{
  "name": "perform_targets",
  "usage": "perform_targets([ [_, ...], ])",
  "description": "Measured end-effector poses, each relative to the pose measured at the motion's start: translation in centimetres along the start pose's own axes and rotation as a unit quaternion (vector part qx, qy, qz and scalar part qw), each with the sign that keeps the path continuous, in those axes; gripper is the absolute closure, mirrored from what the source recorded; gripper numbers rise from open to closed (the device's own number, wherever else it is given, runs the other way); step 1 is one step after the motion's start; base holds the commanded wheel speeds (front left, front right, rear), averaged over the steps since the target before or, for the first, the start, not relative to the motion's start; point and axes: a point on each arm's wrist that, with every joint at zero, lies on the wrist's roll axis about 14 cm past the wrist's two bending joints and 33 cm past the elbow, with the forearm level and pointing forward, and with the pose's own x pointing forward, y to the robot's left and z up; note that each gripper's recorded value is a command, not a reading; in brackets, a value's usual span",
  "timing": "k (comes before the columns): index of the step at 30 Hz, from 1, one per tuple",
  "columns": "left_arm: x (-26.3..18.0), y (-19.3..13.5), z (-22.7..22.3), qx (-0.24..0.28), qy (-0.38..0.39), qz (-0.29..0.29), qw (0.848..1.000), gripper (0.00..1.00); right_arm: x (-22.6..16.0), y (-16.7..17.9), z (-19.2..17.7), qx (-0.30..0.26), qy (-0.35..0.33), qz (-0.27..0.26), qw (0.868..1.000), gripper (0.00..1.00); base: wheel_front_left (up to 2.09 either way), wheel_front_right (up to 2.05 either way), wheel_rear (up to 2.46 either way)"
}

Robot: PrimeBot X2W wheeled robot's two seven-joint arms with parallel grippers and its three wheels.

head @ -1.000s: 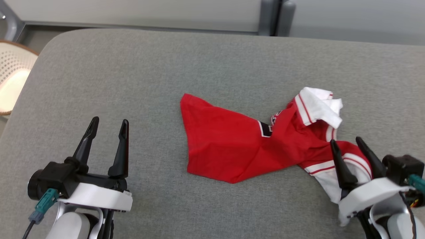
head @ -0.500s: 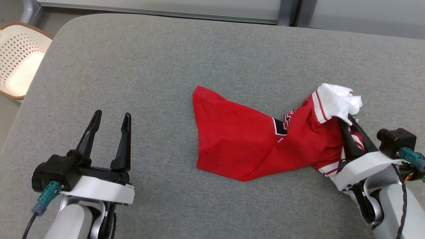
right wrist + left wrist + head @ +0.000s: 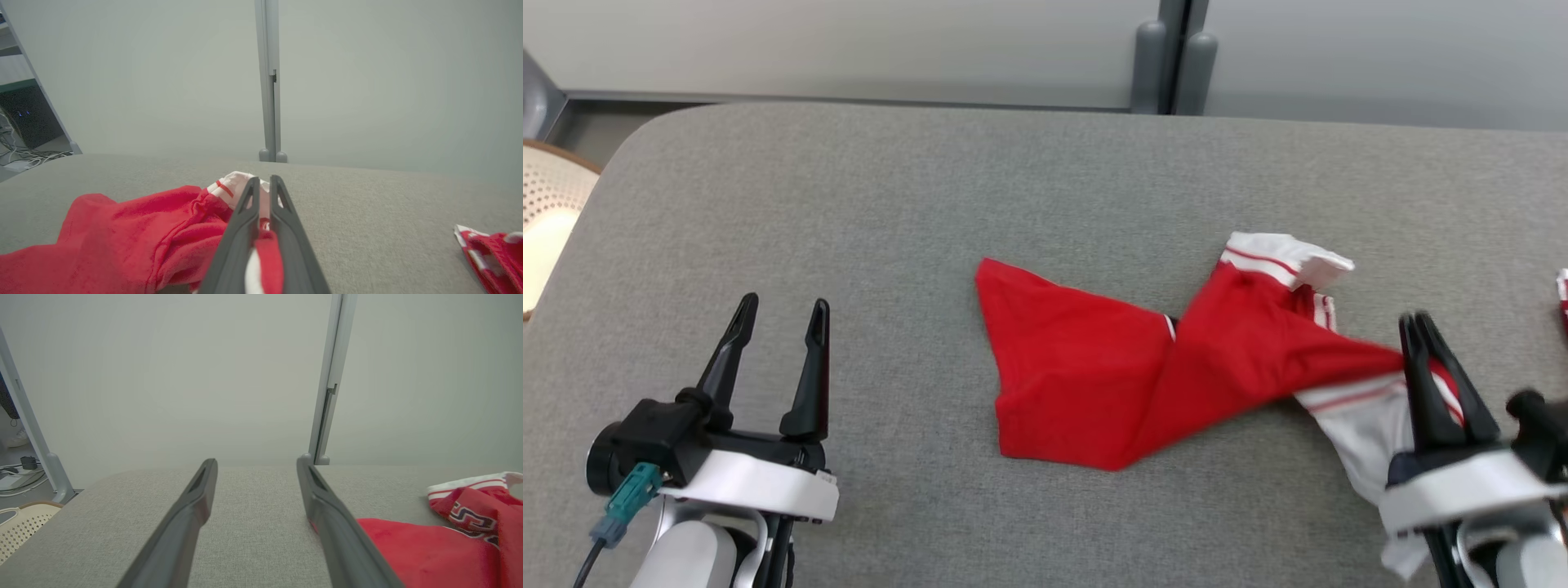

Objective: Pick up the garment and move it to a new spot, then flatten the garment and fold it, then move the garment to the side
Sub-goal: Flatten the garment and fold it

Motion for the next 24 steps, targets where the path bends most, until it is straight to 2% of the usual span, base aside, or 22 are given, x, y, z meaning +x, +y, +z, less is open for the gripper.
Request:
perform_targets([
  [9,-0.2,-1.1,0.4,-0.003,-0.007,-0.016,1.000,0.00,-8.4,-0.5,-4.1,0.063,0.080,-0.070,0.992,1.00,0.00,0.00,0.00],
  [10,-0.1,-1.3,0.5,-0.003,-0.009,-0.020,1.000,0.00,-9.0,-0.2,-4.4,0.070,0.085,-0.071,0.991,0.86,0.00,0.00,0.00],
  [11,-0.2,-1.4,0.4,-0.003,-0.007,-0.022,1.000,0.00,-9.1,-0.1,-4.3,0.073,0.082,-0.073,0.991,0.56,0.00,0.00,0.00],
  [12,-0.2,-1.5,0.3,-0.001,-0.005,-0.023,1.000,0.00,-9.2,-0.1,-4.1,0.075,0.078,-0.074,0.991,0.18,0.00,0.00,0.00],
  [13,-0.2,-1.6,0.3,-0.001,-0.006,-0.026,1.000,0.00,-9.3,-0.1,-3.9,0.075,0.073,-0.077,0.992,0.00,0.00,0.00,0.00],
  [24,-0.8,-3.3,0.2,-0.001,0.003,-0.049,0.999,0.00,-9.9,-0.8,0.4,0.053,0.002,-0.090,0.995,0.00,0.00,0.00,0.00],
])
